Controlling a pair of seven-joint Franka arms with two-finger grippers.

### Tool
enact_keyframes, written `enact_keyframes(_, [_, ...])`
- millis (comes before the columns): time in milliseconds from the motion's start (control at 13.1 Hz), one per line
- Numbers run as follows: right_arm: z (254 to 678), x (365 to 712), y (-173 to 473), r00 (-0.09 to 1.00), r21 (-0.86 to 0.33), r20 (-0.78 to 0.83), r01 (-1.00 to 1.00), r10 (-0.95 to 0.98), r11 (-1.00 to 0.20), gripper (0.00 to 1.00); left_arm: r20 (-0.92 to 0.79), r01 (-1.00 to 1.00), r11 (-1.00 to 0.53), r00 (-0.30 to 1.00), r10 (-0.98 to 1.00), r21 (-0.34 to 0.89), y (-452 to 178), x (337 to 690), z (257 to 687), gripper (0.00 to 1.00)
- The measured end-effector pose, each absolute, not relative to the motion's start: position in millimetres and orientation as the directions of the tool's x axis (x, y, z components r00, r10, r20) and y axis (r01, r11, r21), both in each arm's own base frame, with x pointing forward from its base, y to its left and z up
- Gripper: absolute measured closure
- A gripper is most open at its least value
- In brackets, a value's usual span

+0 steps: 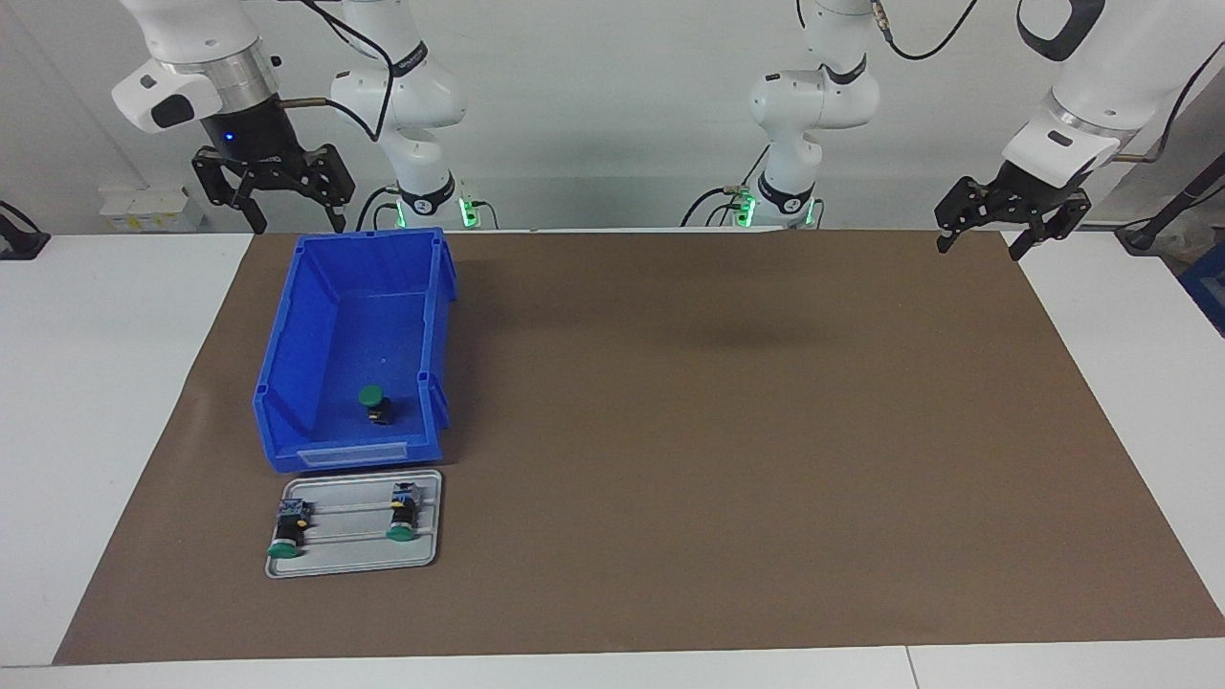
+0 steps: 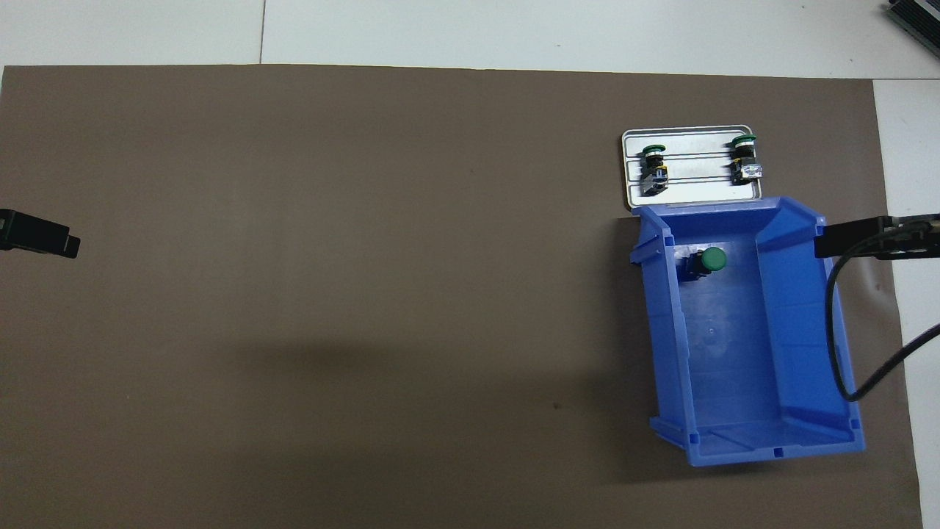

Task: Place and press button with both arms

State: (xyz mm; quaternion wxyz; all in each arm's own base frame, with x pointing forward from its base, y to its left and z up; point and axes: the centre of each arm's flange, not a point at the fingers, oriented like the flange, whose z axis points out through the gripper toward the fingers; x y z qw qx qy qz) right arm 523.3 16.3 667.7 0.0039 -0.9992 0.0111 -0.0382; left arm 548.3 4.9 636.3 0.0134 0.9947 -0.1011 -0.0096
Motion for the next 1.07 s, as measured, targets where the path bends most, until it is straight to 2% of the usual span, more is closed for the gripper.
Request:
enact_keyframes(457, [664.2, 530.2, 28.4, 0.996, -0.013, 0.08, -0.043, -0.043, -0.999, 0.0, -0.016, -0.201, -0.979, 0.979, -0.201, 0.029, 4.9, 548.3, 636.3, 0.0])
enact_keyframes(837, [638.3, 573.6, 28.8, 0.993, -0.017, 0.021, -0.119, -0.119, -0.993, 0.0, -0.016, -0.201, -0.979, 0.979, -0.201, 0.029, 4.9, 548.3, 636.3, 0.0])
enact_keyframes(1066, [628.7, 579.0, 12.3, 0.987, -0.012, -0.007, -0.158, -0.158, -0.987, 0.0, -0.016, -0.201, -0.979, 0.979, -0.201, 0.029, 4.9, 548.3, 636.3, 0.0])
